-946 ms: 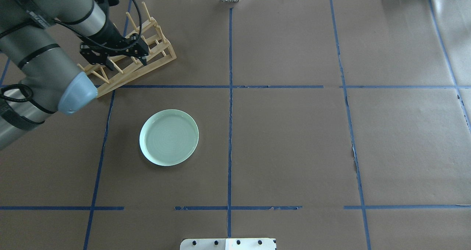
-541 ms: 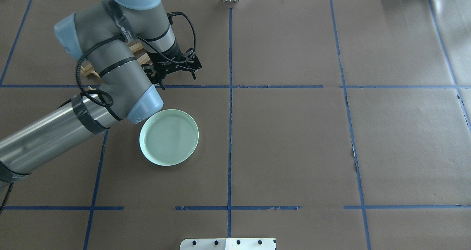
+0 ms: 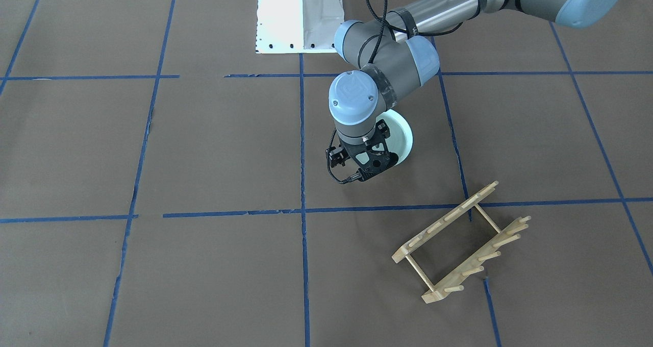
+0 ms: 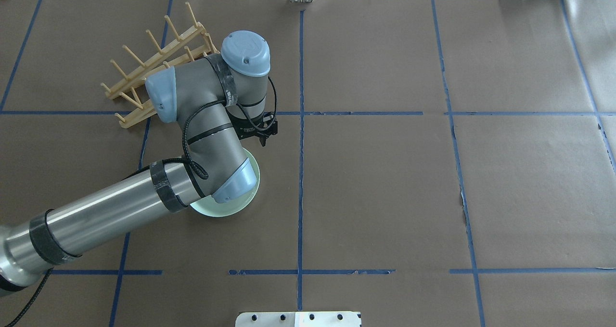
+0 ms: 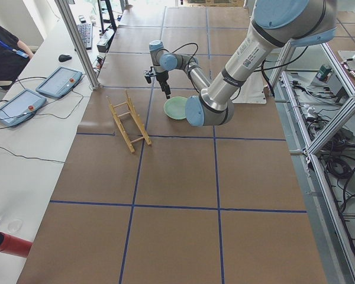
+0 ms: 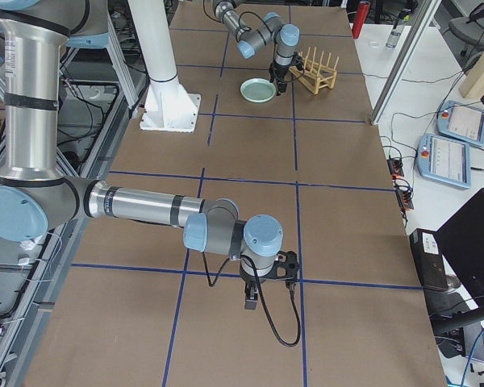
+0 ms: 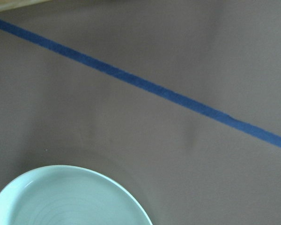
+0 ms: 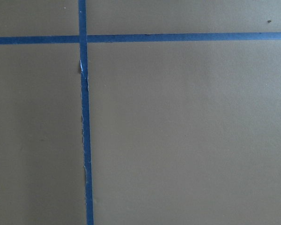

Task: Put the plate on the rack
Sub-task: 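Move the left gripper down over the rim of the pale green plate, then close the left gripper on the plate rim farthest from the robot, then lift the plate with the left gripper and tilt it upright, then lower the upright plate with the left gripper into the rack slots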

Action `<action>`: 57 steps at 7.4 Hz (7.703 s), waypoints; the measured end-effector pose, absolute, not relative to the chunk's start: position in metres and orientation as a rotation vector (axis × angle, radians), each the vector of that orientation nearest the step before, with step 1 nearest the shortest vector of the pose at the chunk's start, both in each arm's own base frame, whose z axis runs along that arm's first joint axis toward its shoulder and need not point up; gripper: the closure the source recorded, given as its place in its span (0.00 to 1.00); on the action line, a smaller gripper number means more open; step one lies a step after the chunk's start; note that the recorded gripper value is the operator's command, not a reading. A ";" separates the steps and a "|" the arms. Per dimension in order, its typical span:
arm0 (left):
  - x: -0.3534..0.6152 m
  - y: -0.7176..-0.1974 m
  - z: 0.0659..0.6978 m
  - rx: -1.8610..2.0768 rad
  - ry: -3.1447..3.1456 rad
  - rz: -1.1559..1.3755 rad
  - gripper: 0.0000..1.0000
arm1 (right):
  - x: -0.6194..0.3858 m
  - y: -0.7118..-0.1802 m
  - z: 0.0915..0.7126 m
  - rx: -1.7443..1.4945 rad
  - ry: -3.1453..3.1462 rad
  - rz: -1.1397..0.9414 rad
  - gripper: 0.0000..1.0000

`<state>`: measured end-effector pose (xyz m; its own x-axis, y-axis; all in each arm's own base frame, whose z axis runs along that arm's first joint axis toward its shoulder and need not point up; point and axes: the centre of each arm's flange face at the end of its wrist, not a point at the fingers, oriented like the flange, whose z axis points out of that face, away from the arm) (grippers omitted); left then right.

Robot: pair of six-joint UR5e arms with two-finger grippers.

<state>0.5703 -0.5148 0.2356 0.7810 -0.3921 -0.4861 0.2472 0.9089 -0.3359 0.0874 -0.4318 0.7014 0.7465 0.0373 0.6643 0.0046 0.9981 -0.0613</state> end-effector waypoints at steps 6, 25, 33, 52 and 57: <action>0.585 -0.510 0.231 -0.167 0.543 -0.335 0.03 | 0.087 -0.432 0.701 -0.060 -0.728 0.018 0.00; 0.420 -0.536 0.131 -0.094 0.920 -0.341 1.00 | 0.087 -0.432 0.701 -0.060 -0.728 0.018 0.00; 0.216 -0.634 0.119 0.201 1.541 -0.411 1.00 | 0.088 -0.432 0.702 -0.061 -0.728 0.018 0.00; 0.251 -0.631 0.316 0.431 1.886 -0.759 1.00 | 0.087 -0.432 0.702 -0.061 -0.728 0.018 0.00; 0.262 -0.623 0.334 0.395 1.857 -0.733 1.00 | 0.088 -0.432 0.702 -0.061 -0.728 0.019 0.00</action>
